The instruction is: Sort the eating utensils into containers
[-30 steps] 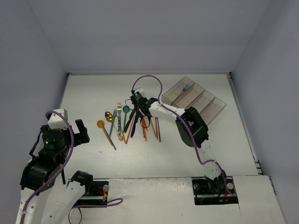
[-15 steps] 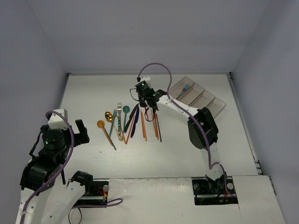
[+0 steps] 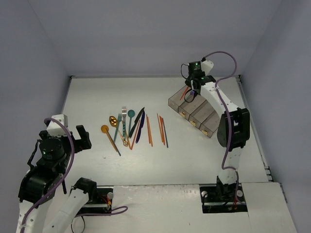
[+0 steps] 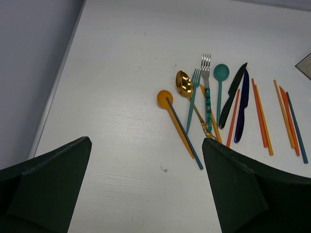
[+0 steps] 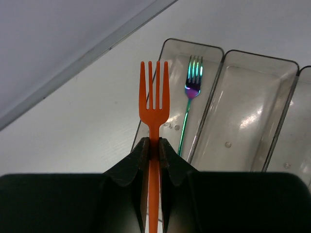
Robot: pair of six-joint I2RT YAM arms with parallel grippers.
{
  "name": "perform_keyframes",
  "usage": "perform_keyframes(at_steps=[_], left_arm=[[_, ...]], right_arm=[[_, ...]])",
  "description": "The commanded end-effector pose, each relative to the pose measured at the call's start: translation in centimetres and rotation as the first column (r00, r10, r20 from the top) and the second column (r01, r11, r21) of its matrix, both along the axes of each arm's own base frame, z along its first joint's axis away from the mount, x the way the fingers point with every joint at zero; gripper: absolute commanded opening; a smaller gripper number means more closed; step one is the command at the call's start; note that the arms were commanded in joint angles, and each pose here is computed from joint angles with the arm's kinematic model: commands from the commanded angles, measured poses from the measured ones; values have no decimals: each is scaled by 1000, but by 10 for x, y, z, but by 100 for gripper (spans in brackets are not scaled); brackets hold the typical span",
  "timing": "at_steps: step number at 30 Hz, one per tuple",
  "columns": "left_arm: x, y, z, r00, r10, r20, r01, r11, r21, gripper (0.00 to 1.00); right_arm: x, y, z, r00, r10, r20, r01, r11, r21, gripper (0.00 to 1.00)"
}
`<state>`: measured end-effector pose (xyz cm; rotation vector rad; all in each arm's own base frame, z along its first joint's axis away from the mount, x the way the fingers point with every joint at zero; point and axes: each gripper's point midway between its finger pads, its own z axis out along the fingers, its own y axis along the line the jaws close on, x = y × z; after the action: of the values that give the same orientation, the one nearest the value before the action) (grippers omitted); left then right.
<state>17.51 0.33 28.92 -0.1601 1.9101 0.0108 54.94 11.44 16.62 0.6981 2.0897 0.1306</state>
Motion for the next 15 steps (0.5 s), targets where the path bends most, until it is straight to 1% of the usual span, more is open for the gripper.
perform_keyframes(at_steps=[1,4,8,10,11,13,15], left_arm=[[16,-7,23,992,-36,120,36,999,5,97],[22,-9,17,990,-48,133,46,999,16,97],[29,-11,16,985,-58,165,53,998,32,97],[32,-11,18,981,-59,187,52,998,43,97],[34,-12,15,980,-64,188,56,997,47,97],[37,-13,17,975,-70,213,60,997,49,97],[41,-15,15,971,-77,228,67,996,52,97]], right_arm=[[30,6,11,993,-90,77,83,993,89,0],[44,5,-4,993,-97,64,90,991,95,0],[50,6,-25,994,-102,37,99,991,95,4],[49,5,-38,994,-110,16,108,990,86,7],[49,5,-45,994,-110,6,109,991,81,11],[48,6,-48,996,-93,-3,93,993,75,15],[46,7,-47,997,-76,-6,76,995,61,17]])
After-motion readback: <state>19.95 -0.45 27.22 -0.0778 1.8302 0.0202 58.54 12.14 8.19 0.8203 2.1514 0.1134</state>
